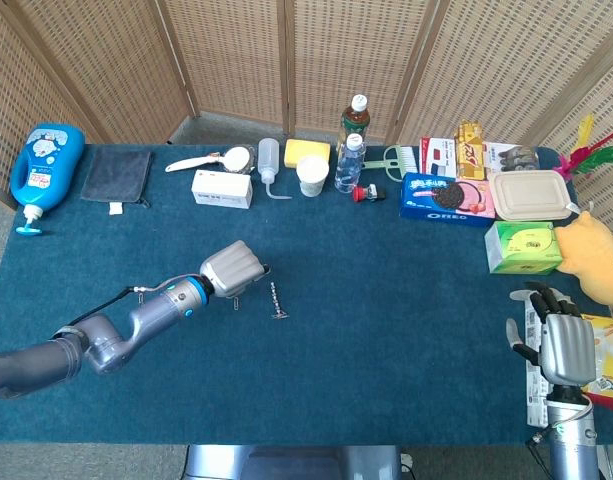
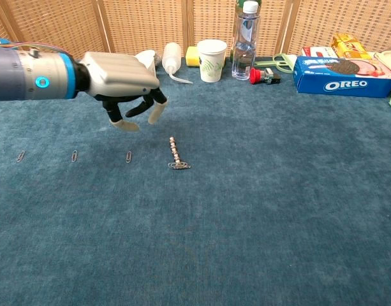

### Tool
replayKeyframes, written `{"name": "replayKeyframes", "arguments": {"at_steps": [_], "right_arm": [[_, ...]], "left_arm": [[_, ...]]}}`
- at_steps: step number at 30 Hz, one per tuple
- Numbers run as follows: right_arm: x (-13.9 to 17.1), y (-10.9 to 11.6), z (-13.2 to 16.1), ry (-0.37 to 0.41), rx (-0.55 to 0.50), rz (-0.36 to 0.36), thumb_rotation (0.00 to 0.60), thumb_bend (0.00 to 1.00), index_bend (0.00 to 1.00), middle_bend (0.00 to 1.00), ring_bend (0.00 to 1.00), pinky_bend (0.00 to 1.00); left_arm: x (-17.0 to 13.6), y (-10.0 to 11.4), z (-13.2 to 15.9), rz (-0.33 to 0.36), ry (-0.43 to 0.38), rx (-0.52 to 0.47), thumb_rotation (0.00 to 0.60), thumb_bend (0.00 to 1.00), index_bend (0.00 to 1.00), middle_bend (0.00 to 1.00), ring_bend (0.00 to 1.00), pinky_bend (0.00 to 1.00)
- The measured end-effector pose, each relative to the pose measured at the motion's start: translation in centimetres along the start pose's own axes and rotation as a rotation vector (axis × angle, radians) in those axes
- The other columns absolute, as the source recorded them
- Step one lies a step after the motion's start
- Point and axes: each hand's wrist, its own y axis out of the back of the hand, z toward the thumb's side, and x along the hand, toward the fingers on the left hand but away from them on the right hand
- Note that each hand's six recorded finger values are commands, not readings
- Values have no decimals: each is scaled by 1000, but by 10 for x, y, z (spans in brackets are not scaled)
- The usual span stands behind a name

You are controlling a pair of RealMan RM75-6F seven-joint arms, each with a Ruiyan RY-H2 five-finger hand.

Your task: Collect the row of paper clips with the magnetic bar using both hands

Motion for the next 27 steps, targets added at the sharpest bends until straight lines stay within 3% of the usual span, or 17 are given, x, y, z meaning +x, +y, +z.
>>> {"name": "replayKeyframes", "arguments": {"at_steps": [13,17,27], "right_arm": [[0,0,-3,-7,-5,-4,600,424,365,307,261,369],[0,1,-5,-14,-12,-7,600,425,363,307,261,376],[0,3,-6,-18,-19,-18,600,424,362,309,261,387]], "left_arm": [[21,0,18,-29,-32,7,600,573,359,664,777,756],[27,-2,24,-29,-39,4,600,525,356,664,778,756],[26,4,24,54,-24,-30,600,460,360,673,784,756]]}}
